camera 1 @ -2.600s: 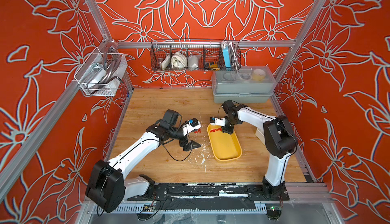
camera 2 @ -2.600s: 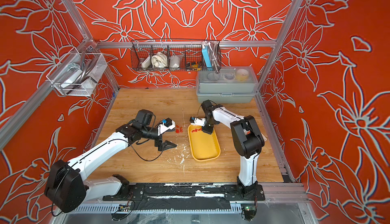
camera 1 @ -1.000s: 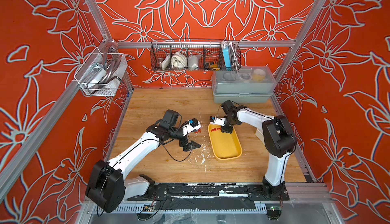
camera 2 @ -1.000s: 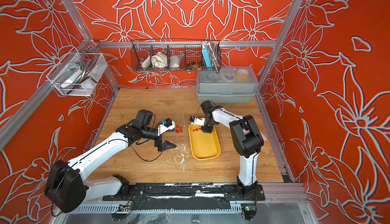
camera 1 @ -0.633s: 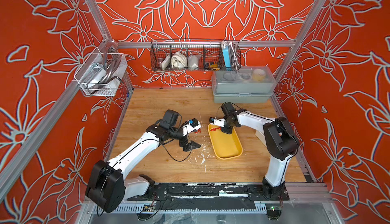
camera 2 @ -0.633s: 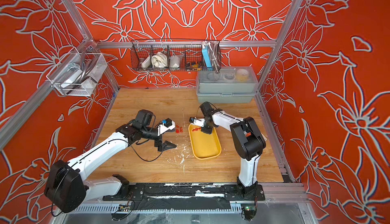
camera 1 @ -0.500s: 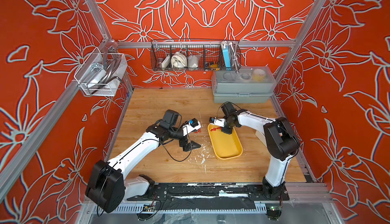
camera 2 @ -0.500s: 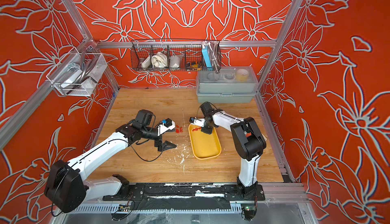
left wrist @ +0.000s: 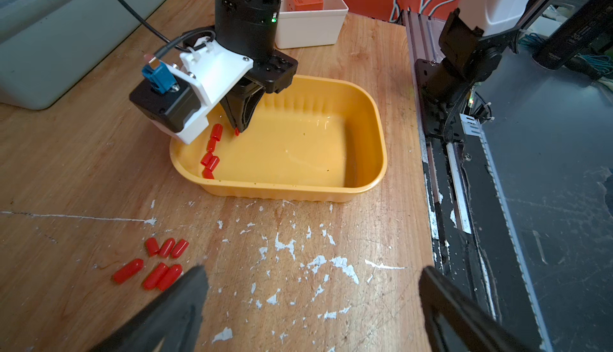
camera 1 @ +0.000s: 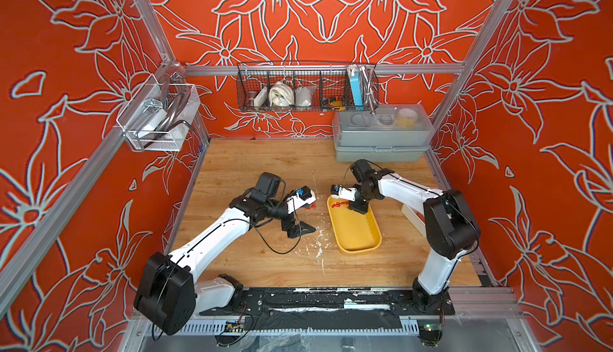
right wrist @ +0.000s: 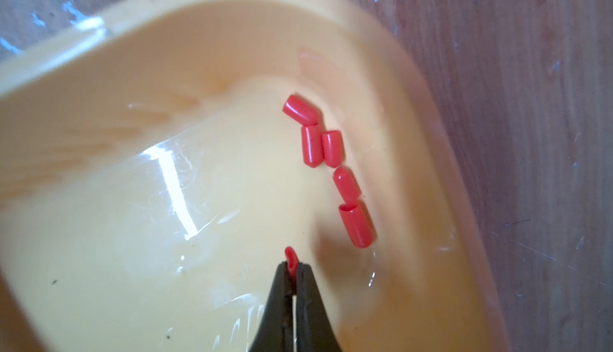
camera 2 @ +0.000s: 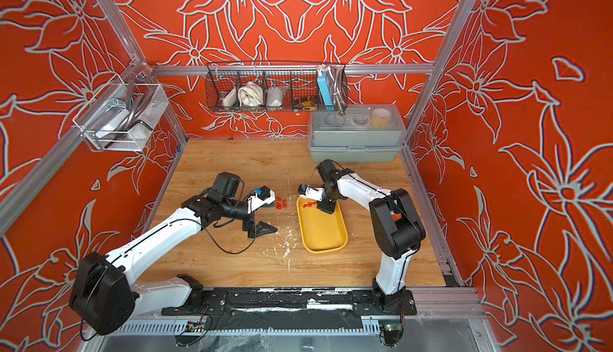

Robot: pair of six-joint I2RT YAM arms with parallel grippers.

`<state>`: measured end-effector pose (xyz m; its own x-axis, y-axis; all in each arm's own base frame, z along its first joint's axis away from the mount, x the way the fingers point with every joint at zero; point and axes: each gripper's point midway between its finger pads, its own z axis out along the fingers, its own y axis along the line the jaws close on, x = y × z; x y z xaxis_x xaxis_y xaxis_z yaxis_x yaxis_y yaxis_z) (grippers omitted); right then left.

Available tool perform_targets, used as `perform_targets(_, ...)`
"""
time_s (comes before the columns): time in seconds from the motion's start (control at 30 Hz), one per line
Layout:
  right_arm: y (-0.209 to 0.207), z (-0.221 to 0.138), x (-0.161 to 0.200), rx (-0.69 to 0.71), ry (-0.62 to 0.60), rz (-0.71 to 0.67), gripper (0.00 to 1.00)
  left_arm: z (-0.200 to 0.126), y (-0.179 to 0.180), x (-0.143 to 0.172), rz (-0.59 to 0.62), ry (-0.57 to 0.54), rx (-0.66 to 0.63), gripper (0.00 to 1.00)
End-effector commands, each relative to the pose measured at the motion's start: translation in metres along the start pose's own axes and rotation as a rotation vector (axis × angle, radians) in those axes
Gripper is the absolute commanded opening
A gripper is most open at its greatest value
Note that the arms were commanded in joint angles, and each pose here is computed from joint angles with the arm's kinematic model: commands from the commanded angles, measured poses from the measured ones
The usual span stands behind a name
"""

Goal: Take the screw protection sleeves out of the storage box
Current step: Pick up the screw protection sleeve from the storage box, then place the screw protection sleeve at the center of the board.

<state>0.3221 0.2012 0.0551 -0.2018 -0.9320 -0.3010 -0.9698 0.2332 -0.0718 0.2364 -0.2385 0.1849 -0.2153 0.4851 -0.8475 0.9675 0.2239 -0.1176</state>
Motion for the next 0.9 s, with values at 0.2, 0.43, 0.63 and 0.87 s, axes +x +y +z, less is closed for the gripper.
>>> perform_targets(0.2,0.025,-0.053,-0.023,-0.088,-0.141,0.053,0.00,-0.010,0.002,-0.007,0.013,-0.003,-0.025,0.98)
perform_targets(0.43,0.040,-0.095,-0.069,-0.154,-0.317,0.115,0.00,-0.035,0.037,-0.017,-0.062,-0.042,-0.166,0.98)
perform_targets(0.63,0.048,-0.079,-0.111,-0.146,-0.292,0.091,0.00,-0.077,0.094,-0.022,-0.139,-0.079,-0.465,0.98)
perform_targets(0.87,0.052,-0.033,-0.137,-0.129,-0.189,0.086,0.00,-0.122,0.140,-0.012,-0.205,-0.067,-0.796,0.98)
